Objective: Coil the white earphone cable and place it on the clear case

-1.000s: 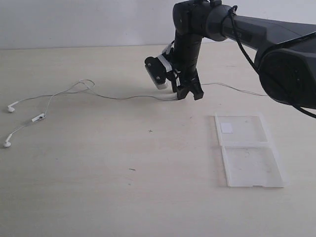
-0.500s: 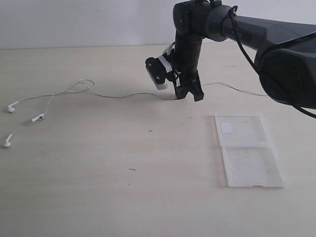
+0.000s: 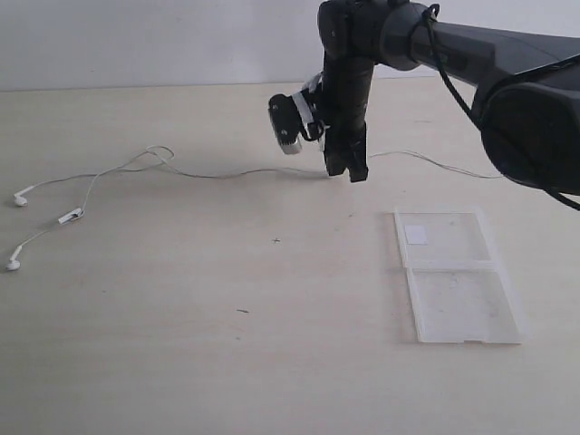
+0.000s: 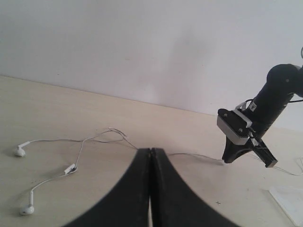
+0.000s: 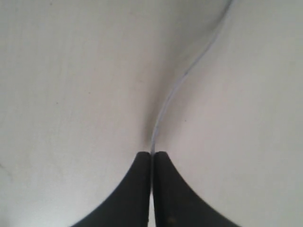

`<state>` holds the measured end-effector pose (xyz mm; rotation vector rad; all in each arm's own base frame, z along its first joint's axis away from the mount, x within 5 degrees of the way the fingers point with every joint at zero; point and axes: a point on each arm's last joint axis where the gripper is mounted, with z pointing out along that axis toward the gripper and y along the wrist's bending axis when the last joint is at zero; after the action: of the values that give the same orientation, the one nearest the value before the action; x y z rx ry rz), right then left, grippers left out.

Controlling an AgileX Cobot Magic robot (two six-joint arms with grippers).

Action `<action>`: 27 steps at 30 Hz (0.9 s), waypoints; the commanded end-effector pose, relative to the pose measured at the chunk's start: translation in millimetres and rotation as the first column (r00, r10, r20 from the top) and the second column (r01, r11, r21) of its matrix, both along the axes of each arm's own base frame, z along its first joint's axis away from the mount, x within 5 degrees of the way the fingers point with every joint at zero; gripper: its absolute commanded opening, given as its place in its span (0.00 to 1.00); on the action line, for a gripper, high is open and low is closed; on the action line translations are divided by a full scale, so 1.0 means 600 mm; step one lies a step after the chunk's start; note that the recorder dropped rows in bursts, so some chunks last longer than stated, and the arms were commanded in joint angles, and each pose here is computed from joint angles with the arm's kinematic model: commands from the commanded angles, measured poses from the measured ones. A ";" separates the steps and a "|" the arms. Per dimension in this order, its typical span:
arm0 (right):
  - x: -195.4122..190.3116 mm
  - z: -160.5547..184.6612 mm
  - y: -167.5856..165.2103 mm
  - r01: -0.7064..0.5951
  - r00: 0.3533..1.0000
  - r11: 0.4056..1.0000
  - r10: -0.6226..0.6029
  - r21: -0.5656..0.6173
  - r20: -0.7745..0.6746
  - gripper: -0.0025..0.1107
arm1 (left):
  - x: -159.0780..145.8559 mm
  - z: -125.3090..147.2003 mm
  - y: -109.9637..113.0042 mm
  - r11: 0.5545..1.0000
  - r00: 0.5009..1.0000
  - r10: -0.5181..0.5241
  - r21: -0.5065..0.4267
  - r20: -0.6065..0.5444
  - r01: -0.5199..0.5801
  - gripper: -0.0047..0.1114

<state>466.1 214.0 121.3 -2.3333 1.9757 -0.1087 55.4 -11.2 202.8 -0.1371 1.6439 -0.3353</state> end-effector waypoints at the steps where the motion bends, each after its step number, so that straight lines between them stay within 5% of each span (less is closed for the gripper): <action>1: 0.002 0.068 0.001 0.119 0.988 0.990 -0.125 0.069 0.092 0.02 | -0.001 0.000 0.001 1.000 1.000 0.005 -0.001 0.008 -0.005 0.04; 10: -0.007 0.205 -0.011 0.337 0.893 0.909 -0.392 0.246 0.223 0.02 | -0.001 0.000 0.001 1.000 1.000 0.005 -0.001 0.008 -0.005 0.04; 17: -0.028 0.333 -0.024 0.476 0.709 0.713 -0.658 0.515 0.255 0.02 | -0.001 0.000 0.001 1.000 1.000 0.005 -0.001 0.008 -0.005 0.04; 27: -0.071 0.444 -0.056 0.534 0.526 0.512 -0.824 0.673 0.209 0.02 | -0.001 0.000 0.001 1.000 1.000 0.005 -0.001 0.008 -0.005 0.04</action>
<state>430.6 185.4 369.9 -0.9577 2.1570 -0.1910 55.4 -11.2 202.8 -0.1371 1.6439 -0.3353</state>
